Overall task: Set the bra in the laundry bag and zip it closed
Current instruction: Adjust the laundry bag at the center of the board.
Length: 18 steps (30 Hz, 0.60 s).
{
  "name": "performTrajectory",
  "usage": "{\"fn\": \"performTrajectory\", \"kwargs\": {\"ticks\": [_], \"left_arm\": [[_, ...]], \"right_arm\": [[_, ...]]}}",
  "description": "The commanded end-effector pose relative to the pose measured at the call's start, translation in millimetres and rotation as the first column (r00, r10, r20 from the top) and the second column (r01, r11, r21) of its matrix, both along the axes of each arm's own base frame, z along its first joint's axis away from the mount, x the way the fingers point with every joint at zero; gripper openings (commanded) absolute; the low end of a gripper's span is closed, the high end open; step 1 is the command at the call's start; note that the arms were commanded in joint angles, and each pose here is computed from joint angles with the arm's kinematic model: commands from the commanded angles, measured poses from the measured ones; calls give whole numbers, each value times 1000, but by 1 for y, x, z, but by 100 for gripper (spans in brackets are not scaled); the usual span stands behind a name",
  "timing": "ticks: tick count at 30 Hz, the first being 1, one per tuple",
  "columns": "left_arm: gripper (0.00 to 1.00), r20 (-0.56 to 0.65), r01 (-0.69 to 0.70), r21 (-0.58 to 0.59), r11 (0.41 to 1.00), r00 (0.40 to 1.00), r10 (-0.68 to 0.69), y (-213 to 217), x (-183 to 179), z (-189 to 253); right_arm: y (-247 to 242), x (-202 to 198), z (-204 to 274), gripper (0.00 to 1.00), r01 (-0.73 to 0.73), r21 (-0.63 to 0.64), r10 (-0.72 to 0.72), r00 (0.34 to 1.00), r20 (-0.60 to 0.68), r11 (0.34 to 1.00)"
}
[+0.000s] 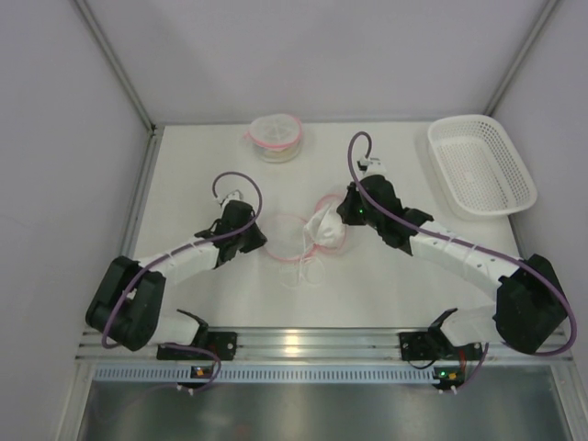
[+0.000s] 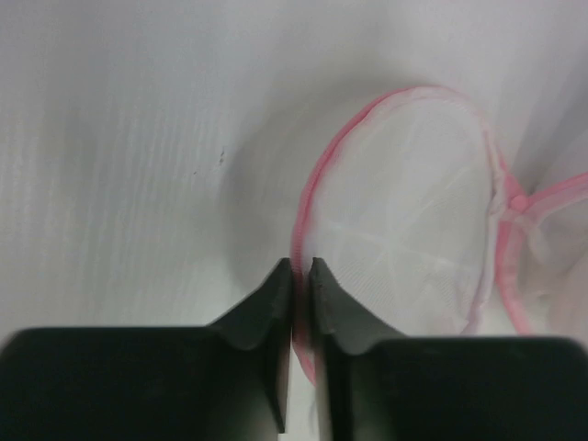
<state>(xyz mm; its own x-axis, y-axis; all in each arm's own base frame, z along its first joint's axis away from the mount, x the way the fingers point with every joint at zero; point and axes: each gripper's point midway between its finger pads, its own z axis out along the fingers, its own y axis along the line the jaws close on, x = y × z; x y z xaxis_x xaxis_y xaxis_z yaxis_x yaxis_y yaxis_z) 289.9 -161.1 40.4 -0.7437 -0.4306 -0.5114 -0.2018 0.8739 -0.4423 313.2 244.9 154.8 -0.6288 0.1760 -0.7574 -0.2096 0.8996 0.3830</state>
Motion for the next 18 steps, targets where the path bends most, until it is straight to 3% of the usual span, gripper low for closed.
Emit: {"fn": "performTrajectory", "kwargs": {"ticks": [1,6,10,13,18], "left_arm": [[0,183,46,-86,995,983,-29,-22,36,42],[0,253,106,60,993,960,-118,-9,39,123],[0,388,100,183,978,907,-166,12,39,227],[0,427,136,224,965,876,-223,17,28,268],[0,407,194,235,952,870,-278,13,19,285]], "right_arm": [[7,11,25,0,-10,27,8,999,47,1000],[2,9,33,0,7,42,-9,999,44,999],[1,2,32,0,13,49,-13,1000,14,999],[-2,2,36,0,21,49,-22,1000,18,999],[-6,-1,36,0,26,21,-26,1000,-3,999]]}}
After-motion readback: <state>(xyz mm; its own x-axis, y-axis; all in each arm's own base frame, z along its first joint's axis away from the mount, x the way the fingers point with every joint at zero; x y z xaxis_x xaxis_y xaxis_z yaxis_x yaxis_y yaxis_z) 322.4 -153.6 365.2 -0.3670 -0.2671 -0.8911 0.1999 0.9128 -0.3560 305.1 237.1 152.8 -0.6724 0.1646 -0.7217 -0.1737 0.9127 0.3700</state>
